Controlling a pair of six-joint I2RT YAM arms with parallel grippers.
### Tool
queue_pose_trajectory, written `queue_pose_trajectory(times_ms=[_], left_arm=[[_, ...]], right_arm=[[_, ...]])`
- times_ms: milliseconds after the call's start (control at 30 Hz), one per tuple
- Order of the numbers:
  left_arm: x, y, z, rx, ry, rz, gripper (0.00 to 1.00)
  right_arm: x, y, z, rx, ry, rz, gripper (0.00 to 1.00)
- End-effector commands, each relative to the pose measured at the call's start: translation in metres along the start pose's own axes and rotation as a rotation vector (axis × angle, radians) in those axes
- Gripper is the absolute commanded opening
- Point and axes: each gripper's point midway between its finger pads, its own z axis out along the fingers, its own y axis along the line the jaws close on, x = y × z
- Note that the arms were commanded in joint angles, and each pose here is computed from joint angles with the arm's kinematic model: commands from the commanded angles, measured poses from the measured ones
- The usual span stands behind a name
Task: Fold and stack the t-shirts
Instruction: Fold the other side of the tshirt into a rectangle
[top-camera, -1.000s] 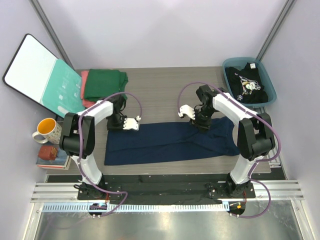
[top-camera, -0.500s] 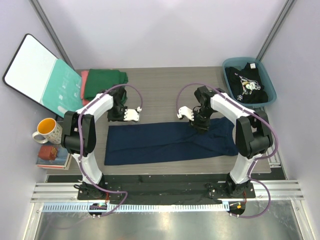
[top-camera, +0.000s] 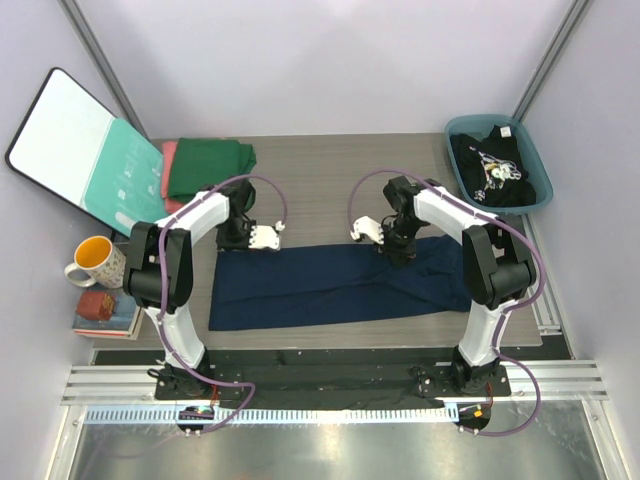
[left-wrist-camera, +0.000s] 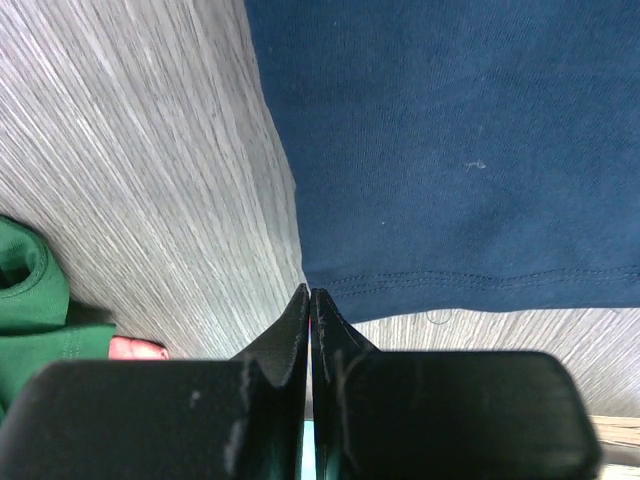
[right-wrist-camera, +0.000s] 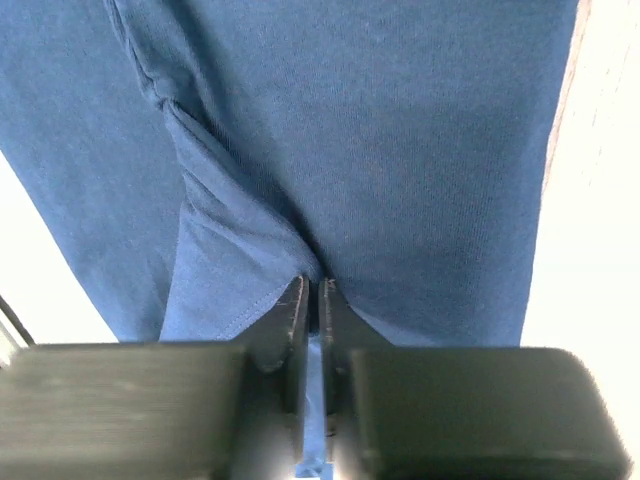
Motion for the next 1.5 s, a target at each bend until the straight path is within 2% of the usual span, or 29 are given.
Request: queue_pose_trajectory(times_ms=[0,233,367,667,833,967,1000,1033,1100,1133,1200,1333,1367,1400,1467], left_arm=[[-0.002,-0.001,0.001,0.008,0.005,-0.003,0.0],[-0.001,0.001,0.003,0.009,0.007,0.007,0.0],[-0.002,0.002,0.002,0.007,0.008,0.017,0.0],[-0.001,0.004,0.003,0.011,0.015,0.058,0.0],[0.0,0.003,0.004,0.01,0.013,0.075,0.04],[-0.001,-0.004,0.006,0.018,0.008,0.084,0.1],[-0.001,-0.003,0.006,0.011,0.007,0.086,0.11],[-0.001,-0.004,0.006,0.011,0.005,0.087,0.13],[-0.001,-0.007,0.005,0.01,0.004,0.089,0.15],[0.0,-0.008,0.005,0.011,0.004,0.089,0.16],[0.0,-0.009,0.004,0.003,0.005,0.087,0.16],[0.001,-0.009,0.001,-0.006,0.007,0.089,0.17],[0.0,-0.009,0.0,-0.011,0.005,0.085,0.17],[0.0,-0.009,0.0,-0.011,0.005,0.082,0.17],[0.0,-0.009,0.0,-0.009,0.005,0.081,0.17]], right_arm=[[-0.008,-0.004,-0.009,0.016,-0.009,-0.022,0.01],[-0.017,0.02,-0.037,-0.053,-0.02,-0.083,0.01],[-0.022,0.052,-0.049,-0.166,-0.014,-0.101,0.01],[-0.04,0.122,-0.045,-0.324,0.003,-0.175,0.01],[-0.039,0.157,-0.044,-0.374,0.04,-0.172,0.01],[-0.03,0.181,-0.047,-0.406,0.068,-0.169,0.02],[-0.026,0.186,-0.046,-0.415,0.08,-0.158,0.06],[-0.026,0.19,-0.047,-0.409,0.077,-0.161,0.27],[-0.021,0.196,-0.047,-0.418,0.087,-0.155,0.43],[-0.02,0.195,-0.047,-0.409,0.089,-0.154,0.59],[-0.015,0.192,-0.047,-0.375,0.106,-0.163,0.62],[-0.016,0.152,-0.045,-0.2,0.101,-0.104,0.58],[-0.013,0.135,-0.046,-0.132,0.116,-0.08,0.55],[-0.016,0.113,-0.046,-0.057,0.091,-0.058,0.48],[-0.003,0.08,-0.053,0.018,0.075,0.046,0.44]])
